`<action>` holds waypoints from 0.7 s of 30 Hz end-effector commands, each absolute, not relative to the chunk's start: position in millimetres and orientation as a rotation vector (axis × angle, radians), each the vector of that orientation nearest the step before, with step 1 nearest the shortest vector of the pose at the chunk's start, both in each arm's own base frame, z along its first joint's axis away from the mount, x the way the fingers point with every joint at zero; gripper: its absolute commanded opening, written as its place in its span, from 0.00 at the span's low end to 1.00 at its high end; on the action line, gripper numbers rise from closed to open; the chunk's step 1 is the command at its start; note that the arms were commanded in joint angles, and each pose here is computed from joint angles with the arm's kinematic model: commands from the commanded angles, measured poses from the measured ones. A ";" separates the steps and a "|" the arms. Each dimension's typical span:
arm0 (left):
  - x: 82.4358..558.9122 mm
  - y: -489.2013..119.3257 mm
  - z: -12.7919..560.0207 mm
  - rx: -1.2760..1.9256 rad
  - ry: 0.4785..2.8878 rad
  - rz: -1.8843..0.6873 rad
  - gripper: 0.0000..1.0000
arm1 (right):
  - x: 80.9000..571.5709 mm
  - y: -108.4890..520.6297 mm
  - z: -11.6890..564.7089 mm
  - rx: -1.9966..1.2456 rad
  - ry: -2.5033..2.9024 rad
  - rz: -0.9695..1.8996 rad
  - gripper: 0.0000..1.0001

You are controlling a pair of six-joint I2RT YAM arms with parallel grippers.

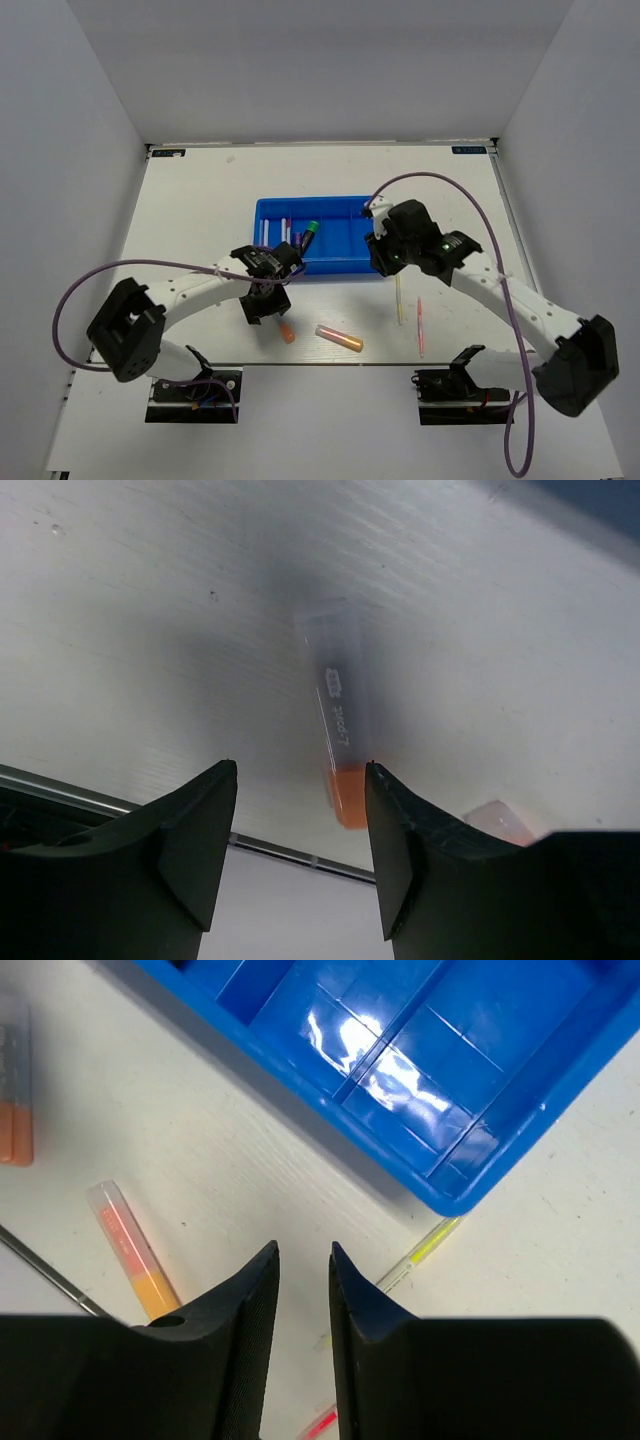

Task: Sort the stationery into containers
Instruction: Pick up the pen from the center of the board.

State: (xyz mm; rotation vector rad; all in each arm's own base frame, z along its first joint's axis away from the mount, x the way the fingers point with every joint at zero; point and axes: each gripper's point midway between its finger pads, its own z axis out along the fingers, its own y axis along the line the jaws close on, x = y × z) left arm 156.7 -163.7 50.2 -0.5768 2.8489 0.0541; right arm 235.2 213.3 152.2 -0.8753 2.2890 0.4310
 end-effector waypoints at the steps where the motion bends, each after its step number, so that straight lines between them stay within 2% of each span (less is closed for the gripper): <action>1: 168.5 -180.5 46.5 -0.736 2.809 0.026 0.65 | 236.6 210.6 166.1 -0.841 2.198 0.466 0.30; 8: 174.1 -193.0 16.6 -0.770 2.801 -0.005 0.62 | 232.5 195.0 166.9 -0.775 2.160 0.491 0.30; 12: 168.1 -189.6 3.4 -0.769 2.809 0.048 0.56 | 229.7 195.2 172.8 -0.731 2.161 0.541 0.32; 15: 163.7 -188.5 -4.7 -0.768 2.798 0.052 0.46 | 230.3 193.2 175.0 -0.717 2.157 0.548 0.32; 18: 150.5 -179.5 -16.7 -0.780 2.804 0.077 0.28 | 231.5 189.8 178.9 -0.693 2.151 0.556 0.32; 19: 143.0 -172.6 -22.2 -0.781 2.814 0.100 0.19 | 230.6 189.8 180.0 -0.693 2.147 0.561 0.32; 21: 139.6 -173.4 -18.9 -0.750 2.800 0.088 0.10 | 229.5 189.4 178.5 -0.690 2.155 0.571 0.33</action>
